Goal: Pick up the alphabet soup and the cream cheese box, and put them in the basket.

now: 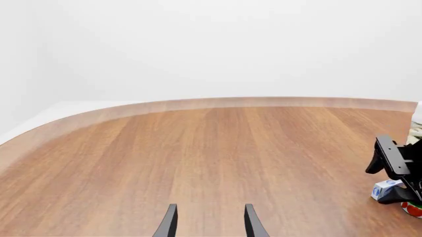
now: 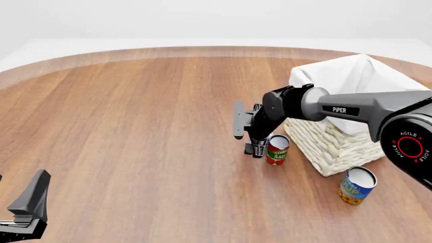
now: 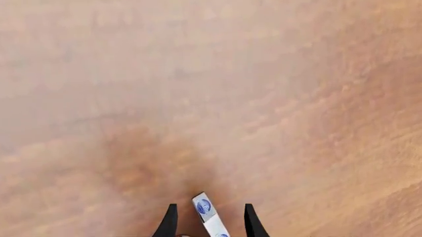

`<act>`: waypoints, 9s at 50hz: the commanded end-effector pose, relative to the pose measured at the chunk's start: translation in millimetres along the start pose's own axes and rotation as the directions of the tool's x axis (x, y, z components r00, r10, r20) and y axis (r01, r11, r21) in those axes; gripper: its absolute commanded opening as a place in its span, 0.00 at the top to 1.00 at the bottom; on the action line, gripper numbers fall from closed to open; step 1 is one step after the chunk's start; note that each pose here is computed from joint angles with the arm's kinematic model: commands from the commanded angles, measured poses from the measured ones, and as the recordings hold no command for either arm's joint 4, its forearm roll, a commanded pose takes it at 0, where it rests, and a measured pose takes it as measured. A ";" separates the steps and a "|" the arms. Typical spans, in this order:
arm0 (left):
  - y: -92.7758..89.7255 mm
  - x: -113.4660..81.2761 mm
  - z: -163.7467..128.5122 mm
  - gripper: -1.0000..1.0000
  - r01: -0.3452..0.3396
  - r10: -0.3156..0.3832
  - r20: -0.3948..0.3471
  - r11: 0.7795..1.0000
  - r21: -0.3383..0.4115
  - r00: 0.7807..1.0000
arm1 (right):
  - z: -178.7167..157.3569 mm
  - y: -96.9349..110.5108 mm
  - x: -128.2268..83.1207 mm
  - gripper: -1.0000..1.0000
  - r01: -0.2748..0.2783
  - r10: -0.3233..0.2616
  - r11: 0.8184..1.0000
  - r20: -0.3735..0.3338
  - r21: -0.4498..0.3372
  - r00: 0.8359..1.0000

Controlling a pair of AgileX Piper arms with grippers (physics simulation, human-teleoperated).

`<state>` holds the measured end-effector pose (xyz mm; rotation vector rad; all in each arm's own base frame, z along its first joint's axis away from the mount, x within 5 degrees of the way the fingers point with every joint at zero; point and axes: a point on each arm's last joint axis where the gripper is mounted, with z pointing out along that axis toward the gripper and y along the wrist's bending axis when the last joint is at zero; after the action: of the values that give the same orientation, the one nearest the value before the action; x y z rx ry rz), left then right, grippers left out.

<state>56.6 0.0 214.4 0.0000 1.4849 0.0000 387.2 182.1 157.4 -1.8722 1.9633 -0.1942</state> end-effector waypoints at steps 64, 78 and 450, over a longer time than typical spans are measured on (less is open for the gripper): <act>0.0 0.0 0.0 0.00 0.000 0.000 0.000 1.000 0.000 1.000 | -5.5 -9.4 1.1 1.00 0.018 -0.019 0.998 0.020 0.052 1.000; 0.0 0.0 0.0 0.00 0.000 0.000 0.000 1.000 0.000 1.000 | -12.6 -10.1 -3.6 1.00 0.023 -0.025 0.998 0.030 0.064 0.999; 0.0 0.0 0.0 0.00 0.000 0.000 0.000 1.000 0.000 1.000 | -399.2 56.8 65.2 1.00 -0.880 0.633 0.440 0.634 0.180 0.446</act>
<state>56.6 0.0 214.4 0.0000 1.4849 0.0000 183.5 61.5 483.8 -0.5332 1.9405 0.0714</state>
